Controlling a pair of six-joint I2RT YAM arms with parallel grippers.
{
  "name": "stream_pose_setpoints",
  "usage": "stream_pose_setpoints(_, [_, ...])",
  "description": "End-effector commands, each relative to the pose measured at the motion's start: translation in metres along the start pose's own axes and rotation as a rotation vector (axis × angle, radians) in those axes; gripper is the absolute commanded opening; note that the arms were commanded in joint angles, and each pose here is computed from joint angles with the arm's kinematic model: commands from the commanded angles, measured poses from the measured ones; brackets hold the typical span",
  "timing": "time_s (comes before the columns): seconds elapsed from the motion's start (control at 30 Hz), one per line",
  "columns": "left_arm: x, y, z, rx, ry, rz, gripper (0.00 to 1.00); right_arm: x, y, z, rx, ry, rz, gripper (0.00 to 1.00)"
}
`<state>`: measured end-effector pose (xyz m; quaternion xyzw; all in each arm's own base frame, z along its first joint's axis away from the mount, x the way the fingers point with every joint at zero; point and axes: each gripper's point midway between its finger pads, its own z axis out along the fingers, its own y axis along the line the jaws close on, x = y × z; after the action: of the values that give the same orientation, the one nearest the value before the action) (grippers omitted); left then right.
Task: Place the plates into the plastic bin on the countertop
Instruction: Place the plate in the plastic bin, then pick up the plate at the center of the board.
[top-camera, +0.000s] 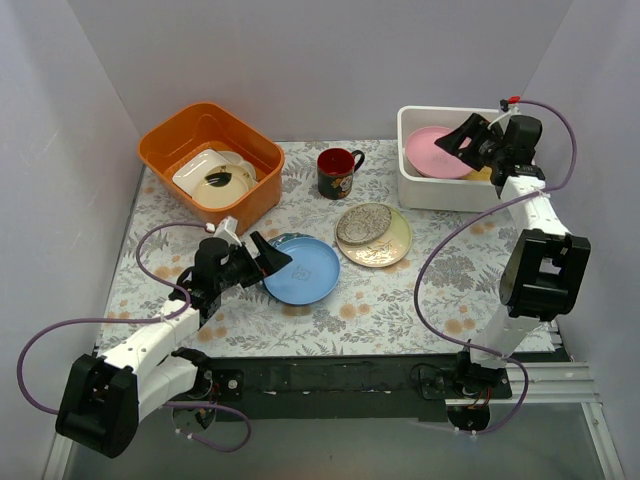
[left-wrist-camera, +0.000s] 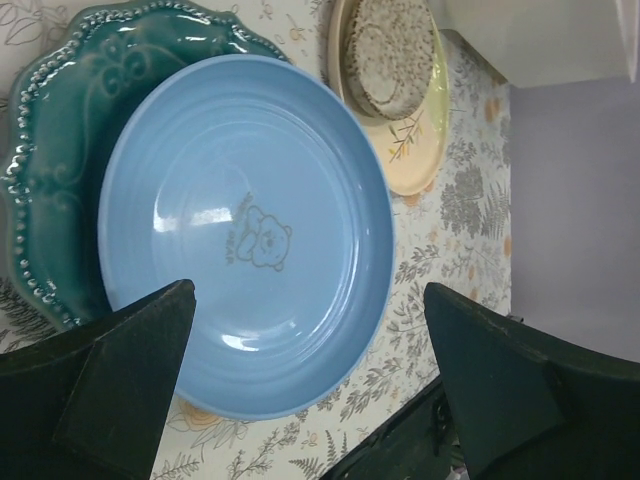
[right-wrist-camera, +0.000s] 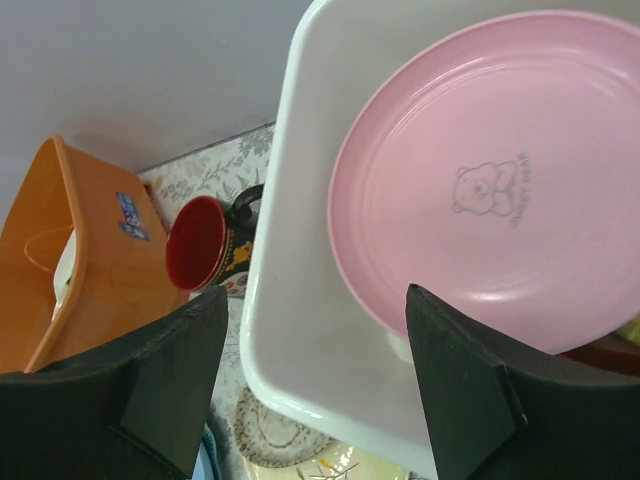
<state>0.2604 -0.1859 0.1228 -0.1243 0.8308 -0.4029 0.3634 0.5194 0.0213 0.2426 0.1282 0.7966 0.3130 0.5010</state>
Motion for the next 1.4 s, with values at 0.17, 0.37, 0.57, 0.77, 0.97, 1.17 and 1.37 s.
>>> stream_pose_setpoints(0.17, [-0.008,0.014,-0.003,-0.098,-0.037,0.005,0.98,0.021,0.071,-0.024,-0.127,0.001,-0.135,0.79])
stream_pose_setpoints(0.37, [-0.004,0.021,-0.003,-0.133,-0.027,-0.021,0.98,0.059,0.105,-0.032,-0.197,0.071,-0.161,0.79])
stream_pose_setpoints(0.57, [-0.002,0.027,-0.001,-0.161,-0.02,-0.03,0.98,0.111,0.12,-0.037,-0.246,0.173,-0.158,0.79])
stream_pose_setpoints(0.77, [0.002,0.034,0.004,-0.18,0.0,-0.033,0.97,0.149,0.127,-0.045,-0.269,0.253,-0.157,0.79])
stream_pose_setpoints(0.97, [0.001,0.032,0.008,-0.157,-0.01,-0.026,0.96,0.178,0.132,-0.053,-0.292,0.315,-0.149,0.78])
stream_pose_setpoints(1.17, [0.004,0.037,0.011,-0.167,0.005,-0.032,0.95,0.2,0.133,-0.06,-0.321,0.359,-0.118,0.78])
stream_pose_setpoints(1.37, [0.007,0.043,0.014,-0.186,0.011,-0.033,0.93,0.224,0.139,-0.065,-0.345,0.412,-0.114,0.78])
